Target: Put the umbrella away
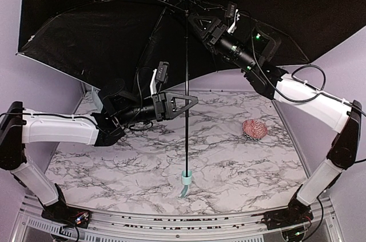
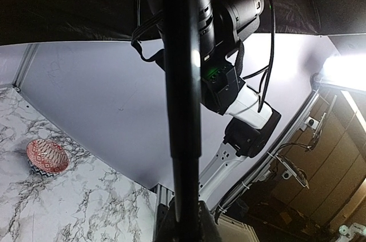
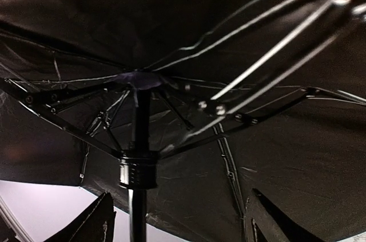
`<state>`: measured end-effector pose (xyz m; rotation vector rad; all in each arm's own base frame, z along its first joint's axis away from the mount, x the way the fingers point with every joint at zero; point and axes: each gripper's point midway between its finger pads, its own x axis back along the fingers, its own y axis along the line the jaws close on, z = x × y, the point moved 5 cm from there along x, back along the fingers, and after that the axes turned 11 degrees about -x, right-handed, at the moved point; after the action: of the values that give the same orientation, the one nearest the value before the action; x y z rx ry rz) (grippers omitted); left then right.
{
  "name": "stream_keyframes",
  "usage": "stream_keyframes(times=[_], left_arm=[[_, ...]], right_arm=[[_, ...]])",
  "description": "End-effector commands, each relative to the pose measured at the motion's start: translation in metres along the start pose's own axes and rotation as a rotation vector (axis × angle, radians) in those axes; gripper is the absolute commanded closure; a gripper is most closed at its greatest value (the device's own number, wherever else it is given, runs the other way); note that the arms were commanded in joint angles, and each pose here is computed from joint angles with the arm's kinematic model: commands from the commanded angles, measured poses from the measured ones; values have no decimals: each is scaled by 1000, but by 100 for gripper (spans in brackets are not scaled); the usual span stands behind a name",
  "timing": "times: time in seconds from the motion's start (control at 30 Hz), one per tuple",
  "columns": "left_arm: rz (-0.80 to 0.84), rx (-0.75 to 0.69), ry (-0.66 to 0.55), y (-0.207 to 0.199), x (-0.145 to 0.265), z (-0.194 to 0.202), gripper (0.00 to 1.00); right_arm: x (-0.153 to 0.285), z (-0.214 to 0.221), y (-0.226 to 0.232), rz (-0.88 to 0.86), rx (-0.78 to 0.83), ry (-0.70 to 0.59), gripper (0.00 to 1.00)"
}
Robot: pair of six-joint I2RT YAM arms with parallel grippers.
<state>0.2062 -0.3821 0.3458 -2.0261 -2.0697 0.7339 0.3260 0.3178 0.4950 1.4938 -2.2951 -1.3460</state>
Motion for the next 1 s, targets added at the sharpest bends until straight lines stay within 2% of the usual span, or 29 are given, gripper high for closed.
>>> stream_keyframes(times=[0.0, 0.23, 0.3, 0.4, 0.43, 0.6, 0.8, 0.97], left_arm=[[117, -74, -61, -19, -11, -24, 100], [133, -70, -43, -18, -16, -21, 100], [135, -77, -44, -19, -16, -21, 100], [133, -78, -43, -18, -17, -19, 100], [133, -79, -44, -19, -17, -20, 100], [140, -85, -40, -22, -20, -17, 100], [153, -97, -30, -27, -22, -16, 100], [155, -106, -28, -30, -24, -16, 100]], right_arm=[[1, -6, 25, -53, -26, -75, 24], [7, -10, 26, -42, -22, -128, 27], [8, -12, 25, -37, -23, -148, 34], [10, -15, 22, -21, -31, -174, 53], [10, -15, 21, -12, -38, -179, 55], [7, -13, 18, -4, -47, -173, 58], [7, -12, 16, 5, -61, -166, 55], [4, -8, 14, 0, -80, -140, 61]])
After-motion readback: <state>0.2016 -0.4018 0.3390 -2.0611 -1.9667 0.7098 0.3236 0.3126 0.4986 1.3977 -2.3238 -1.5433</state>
